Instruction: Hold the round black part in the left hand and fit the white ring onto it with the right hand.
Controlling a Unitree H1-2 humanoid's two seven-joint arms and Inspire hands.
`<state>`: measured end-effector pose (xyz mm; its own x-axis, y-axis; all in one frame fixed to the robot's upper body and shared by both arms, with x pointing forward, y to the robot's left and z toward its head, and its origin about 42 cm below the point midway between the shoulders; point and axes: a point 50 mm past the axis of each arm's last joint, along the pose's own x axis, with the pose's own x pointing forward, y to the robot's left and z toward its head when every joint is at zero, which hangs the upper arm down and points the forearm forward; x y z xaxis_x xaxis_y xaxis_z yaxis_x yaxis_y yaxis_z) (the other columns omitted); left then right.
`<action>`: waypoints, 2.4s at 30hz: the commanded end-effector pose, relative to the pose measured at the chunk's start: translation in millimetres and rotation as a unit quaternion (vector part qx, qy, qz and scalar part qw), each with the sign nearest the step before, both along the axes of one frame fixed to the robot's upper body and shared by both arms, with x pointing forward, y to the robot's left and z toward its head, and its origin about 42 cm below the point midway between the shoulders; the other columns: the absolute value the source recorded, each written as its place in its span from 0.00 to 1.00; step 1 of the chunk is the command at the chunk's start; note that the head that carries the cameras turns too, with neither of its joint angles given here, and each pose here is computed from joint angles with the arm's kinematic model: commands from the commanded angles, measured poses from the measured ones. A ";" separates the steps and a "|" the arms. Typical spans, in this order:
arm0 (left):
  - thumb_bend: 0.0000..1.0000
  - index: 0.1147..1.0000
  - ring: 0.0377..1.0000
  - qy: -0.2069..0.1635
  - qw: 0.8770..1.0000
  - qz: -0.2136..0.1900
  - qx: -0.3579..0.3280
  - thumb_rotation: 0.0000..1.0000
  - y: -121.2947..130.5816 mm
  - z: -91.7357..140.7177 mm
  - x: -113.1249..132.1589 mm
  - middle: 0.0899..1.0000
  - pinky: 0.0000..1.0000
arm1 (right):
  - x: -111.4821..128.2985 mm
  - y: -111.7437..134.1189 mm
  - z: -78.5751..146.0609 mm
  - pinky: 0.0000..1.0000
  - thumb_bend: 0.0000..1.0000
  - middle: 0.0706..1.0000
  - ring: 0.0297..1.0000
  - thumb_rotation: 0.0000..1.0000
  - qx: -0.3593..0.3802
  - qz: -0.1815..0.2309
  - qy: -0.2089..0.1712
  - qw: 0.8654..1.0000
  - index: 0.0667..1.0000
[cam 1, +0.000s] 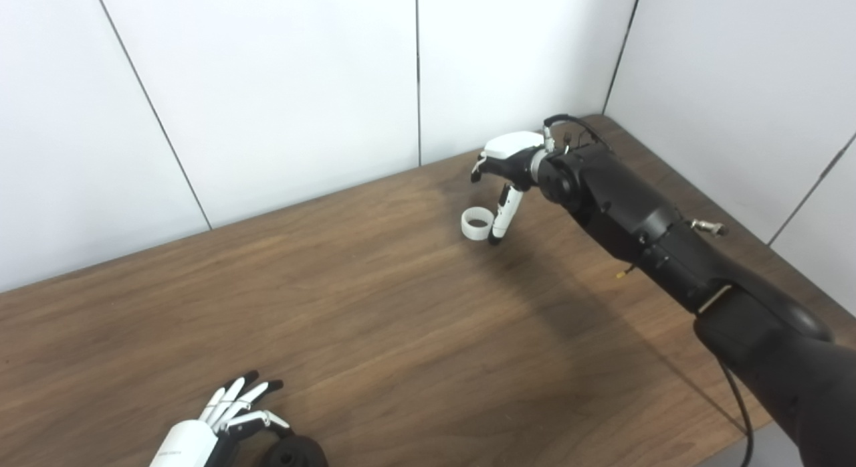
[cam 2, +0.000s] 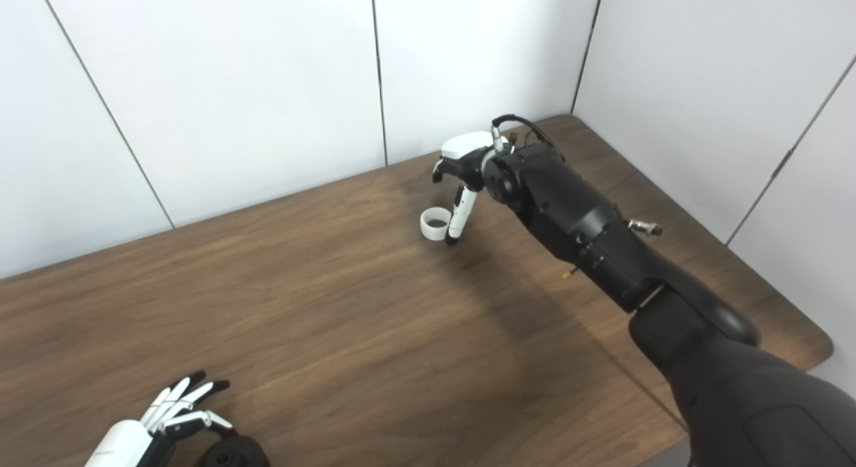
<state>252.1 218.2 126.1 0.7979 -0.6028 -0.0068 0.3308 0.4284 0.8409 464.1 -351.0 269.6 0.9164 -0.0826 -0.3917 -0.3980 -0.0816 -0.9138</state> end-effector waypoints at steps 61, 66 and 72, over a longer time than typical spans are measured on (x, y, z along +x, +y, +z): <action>0.52 0.41 0.99 0.014 1.000 -0.003 0.022 0.05 -2.1 -7.2 -2.6 0.89 1.00 | -3.1 -3.5 22.7 0.96 0.97 0.98 1.00 0.41 0.001 0.010 -0.047 0.999 0.84; 0.52 0.41 0.99 0.015 1.000 -0.002 0.024 0.05 -2.0 -5.9 -3.2 0.89 1.00 | -3.5 -4.7 22.2 0.96 0.97 0.98 1.00 0.40 0.001 0.008 -0.047 0.999 0.83; 0.52 0.41 0.99 0.014 1.000 -0.003 0.025 0.05 -1.7 -5.4 -3.1 0.90 1.00 | -3.3 -7.4 22.6 0.97 0.98 0.98 1.00 0.41 -0.001 0.005 -0.044 0.999 0.84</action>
<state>251.7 214.6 125.7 0.7999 -0.6001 -0.0034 0.3285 0.4332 0.8393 456.0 -350.4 259.3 0.9155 -0.0635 -0.3973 -0.4013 -0.0735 -0.9130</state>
